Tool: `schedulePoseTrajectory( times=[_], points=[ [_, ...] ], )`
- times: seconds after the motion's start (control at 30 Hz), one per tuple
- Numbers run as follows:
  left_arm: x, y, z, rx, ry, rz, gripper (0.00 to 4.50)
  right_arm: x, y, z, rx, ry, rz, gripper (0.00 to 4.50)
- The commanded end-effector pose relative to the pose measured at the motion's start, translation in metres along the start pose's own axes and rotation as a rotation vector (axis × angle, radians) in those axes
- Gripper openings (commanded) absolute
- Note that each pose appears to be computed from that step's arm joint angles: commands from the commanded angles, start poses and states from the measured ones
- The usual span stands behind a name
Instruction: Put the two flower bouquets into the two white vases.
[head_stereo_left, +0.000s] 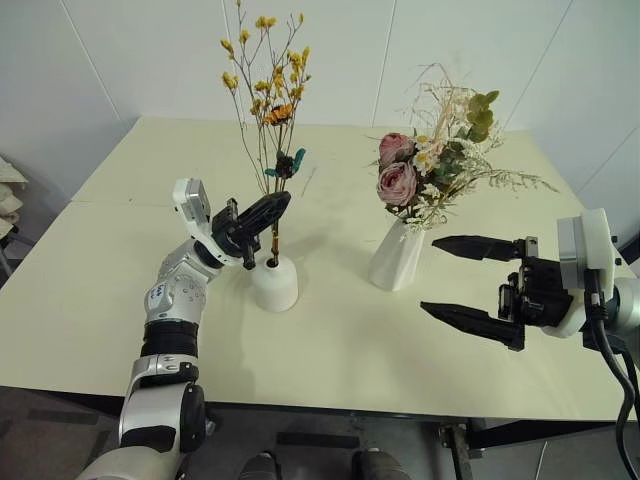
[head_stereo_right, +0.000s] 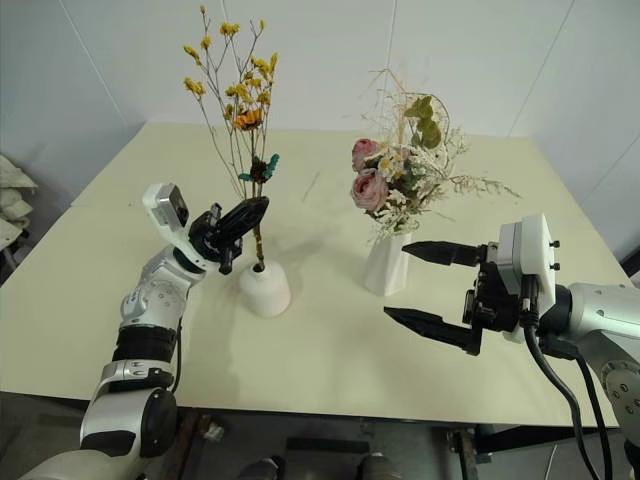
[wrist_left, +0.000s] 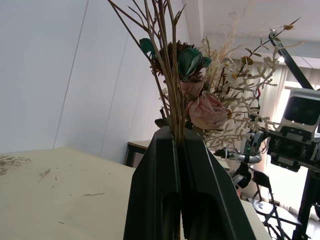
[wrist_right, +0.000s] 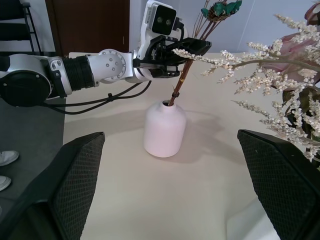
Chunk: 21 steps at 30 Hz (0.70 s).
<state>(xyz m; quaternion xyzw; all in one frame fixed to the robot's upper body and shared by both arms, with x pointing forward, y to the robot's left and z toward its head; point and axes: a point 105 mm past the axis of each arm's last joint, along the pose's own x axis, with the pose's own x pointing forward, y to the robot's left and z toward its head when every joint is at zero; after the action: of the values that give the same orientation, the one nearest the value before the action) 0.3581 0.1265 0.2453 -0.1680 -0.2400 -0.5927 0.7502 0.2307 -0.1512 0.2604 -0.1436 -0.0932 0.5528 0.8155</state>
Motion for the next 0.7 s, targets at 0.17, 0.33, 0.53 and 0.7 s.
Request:
schedulePoseTrajectory(
  times=[0.17,0.33,0.53,0.7],
  points=[
    [-0.007,0.002,0.009,0.055,0.016,0.013,0.05,0.002,0.003,0.007,-0.049,-0.015,0.003,4.50],
    [-0.008,-0.001,0.003,0.031,0.048,-0.014,0.05,0.003,0.001,0.007,-0.052,-0.016,0.006,4.50],
    [-0.006,-0.002,0.000,0.024,0.056,-0.027,0.05,0.004,0.001,0.007,-0.056,-0.019,0.010,4.50],
    [-0.008,-0.003,-0.008,0.002,0.079,-0.033,0.05,0.005,0.002,0.007,-0.054,-0.020,0.008,4.50]
  ],
)
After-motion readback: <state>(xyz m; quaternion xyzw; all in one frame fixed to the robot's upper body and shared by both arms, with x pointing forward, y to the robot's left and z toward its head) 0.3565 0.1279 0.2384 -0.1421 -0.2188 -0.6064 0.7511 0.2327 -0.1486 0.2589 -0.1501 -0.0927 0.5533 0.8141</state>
